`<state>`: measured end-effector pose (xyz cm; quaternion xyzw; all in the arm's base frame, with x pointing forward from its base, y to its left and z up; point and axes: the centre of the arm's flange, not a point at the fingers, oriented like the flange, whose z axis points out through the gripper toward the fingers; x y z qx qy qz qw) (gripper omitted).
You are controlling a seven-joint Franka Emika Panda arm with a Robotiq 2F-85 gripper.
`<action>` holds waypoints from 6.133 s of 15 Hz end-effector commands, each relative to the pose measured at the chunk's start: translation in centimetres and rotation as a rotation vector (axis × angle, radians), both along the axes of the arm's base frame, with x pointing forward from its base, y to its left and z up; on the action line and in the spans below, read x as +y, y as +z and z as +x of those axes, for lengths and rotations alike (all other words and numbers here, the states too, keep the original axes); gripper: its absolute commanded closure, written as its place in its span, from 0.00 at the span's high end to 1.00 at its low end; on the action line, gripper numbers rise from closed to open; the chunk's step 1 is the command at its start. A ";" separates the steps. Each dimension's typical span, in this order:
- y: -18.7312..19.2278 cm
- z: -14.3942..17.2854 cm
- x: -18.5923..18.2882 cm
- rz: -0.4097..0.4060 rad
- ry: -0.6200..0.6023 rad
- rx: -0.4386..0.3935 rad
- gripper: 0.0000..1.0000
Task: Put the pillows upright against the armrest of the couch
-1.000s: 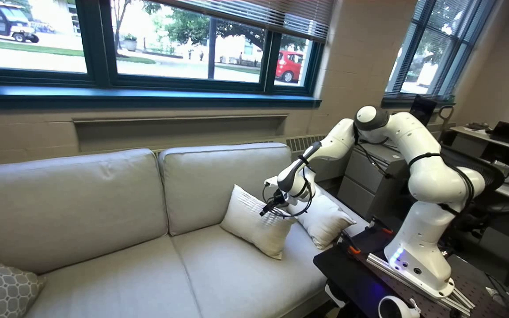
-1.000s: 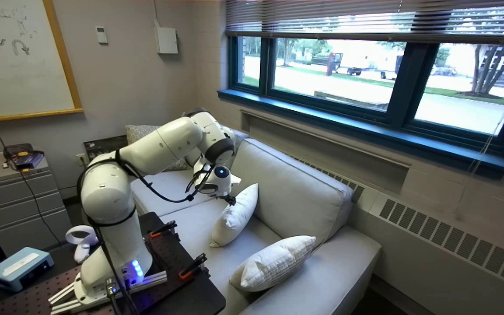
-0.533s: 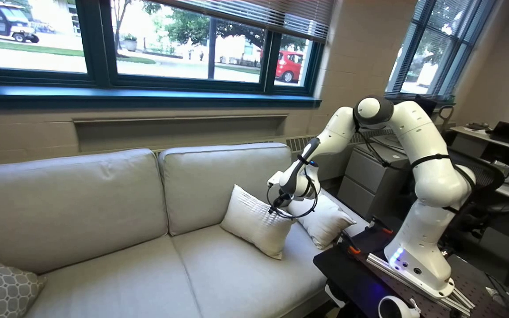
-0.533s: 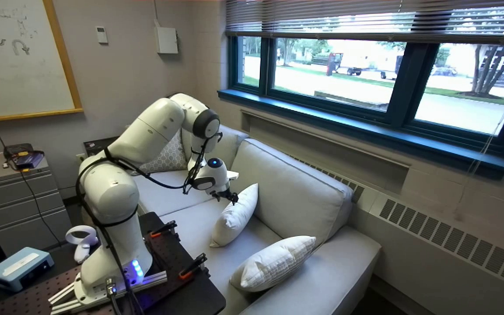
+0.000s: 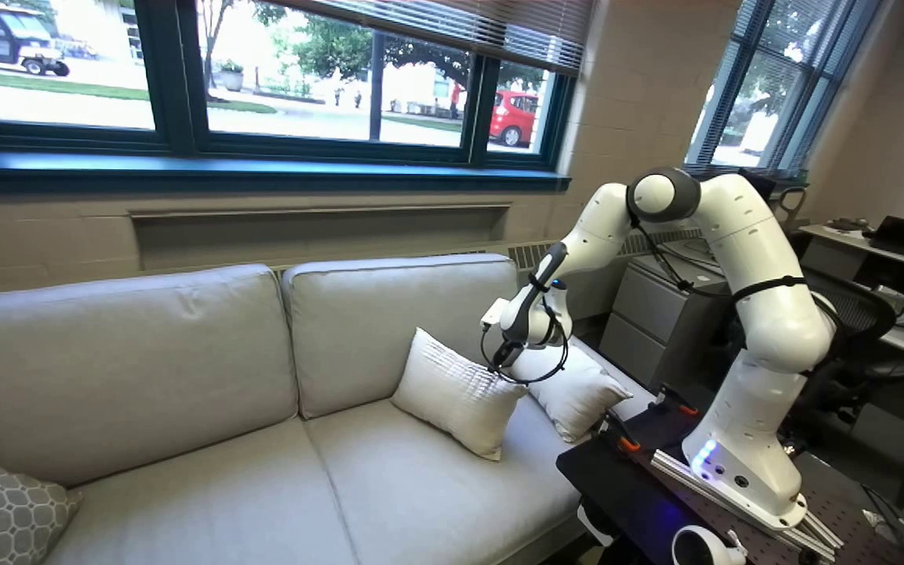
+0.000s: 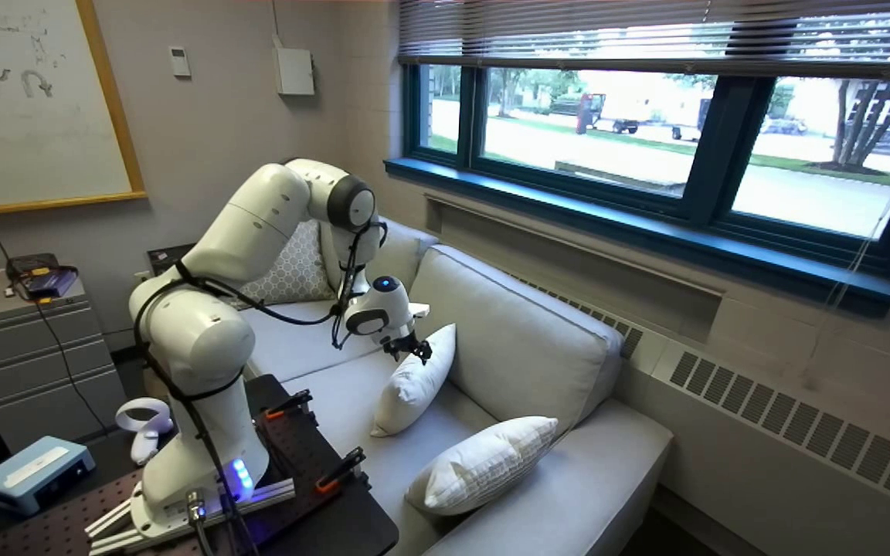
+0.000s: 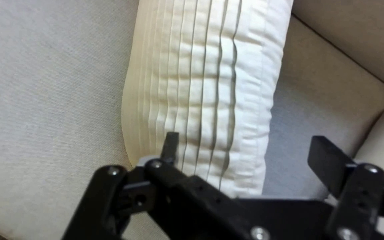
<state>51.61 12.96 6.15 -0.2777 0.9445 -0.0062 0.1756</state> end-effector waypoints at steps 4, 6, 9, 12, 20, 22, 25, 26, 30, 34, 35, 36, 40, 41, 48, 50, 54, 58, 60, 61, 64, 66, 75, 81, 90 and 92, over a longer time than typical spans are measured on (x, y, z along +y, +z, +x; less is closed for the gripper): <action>-2.4 2.9 -0.7 0.079 -0.003 0.042 1.00; -3.7 3.5 -0.8 0.107 -0.008 0.059 1.00; -5.5 4.2 -0.9 0.136 -0.016 0.076 1.00; -7.6 4.8 -1.0 0.153 -0.018 0.104 1.00; -10.2 5.5 0.0 0.155 -0.014 0.131 0.52; -9.4 5.6 0.1 0.143 -0.020 0.110 0.37; -7.3 5.5 0.2 0.093 -0.034 0.059 0.16; -6.6 5.4 0.2 0.070 -0.040 0.030 0.10; -4.8 3.3 -1.9 0.001 -0.134 -0.082 0.05; -3.7 -1.0 -6.1 -0.012 -0.311 -0.159 0.07; -3.1 -1.2 -7.1 -0.003 -0.353 -0.166 0.07; -2.4 -1.6 -7.8 0.003 -0.393 -0.178 0.07; 0.1 -1.2 -9.5 0.010 -0.540 -0.242 0.07; 0.6 -1.2 -9.6 0.010 -0.571 -0.249 0.07; 0.4 -4.7 -7.2 0.020 -0.765 -0.214 0.07; 0.2 -6.3 -6.5 0.005 -0.812 -0.212 0.07; -0.4 -9.7 -6.5 -0.044 -0.921 -0.229 0.07; -1.1 -12.2 -7.2 -0.078 -0.968 -0.253 0.06; -1.5 -12.6 -7.5 -0.091 -0.973 -0.260 0.06; -1.7 -12.7 -7.7 -0.099 -0.974 -0.264 0.06; -2.1 -12.3 -8.4 -0.118 -0.963 -0.283 0.06; -2.0 -11.5 -9.2 -0.175 -0.941 -0.304 0.06; -1.2 -8.9 -12.4 -0.355 -0.770 -0.499 0.05; -4.8 -10.3 -11.0 -0.314 -0.793 -0.457 0.06; -5.3 -6.9 -8.8 0.040 -0.949 -0.515 0.05; -5.3 -6.2 -8.6 0.142 -0.982 -0.543 0.05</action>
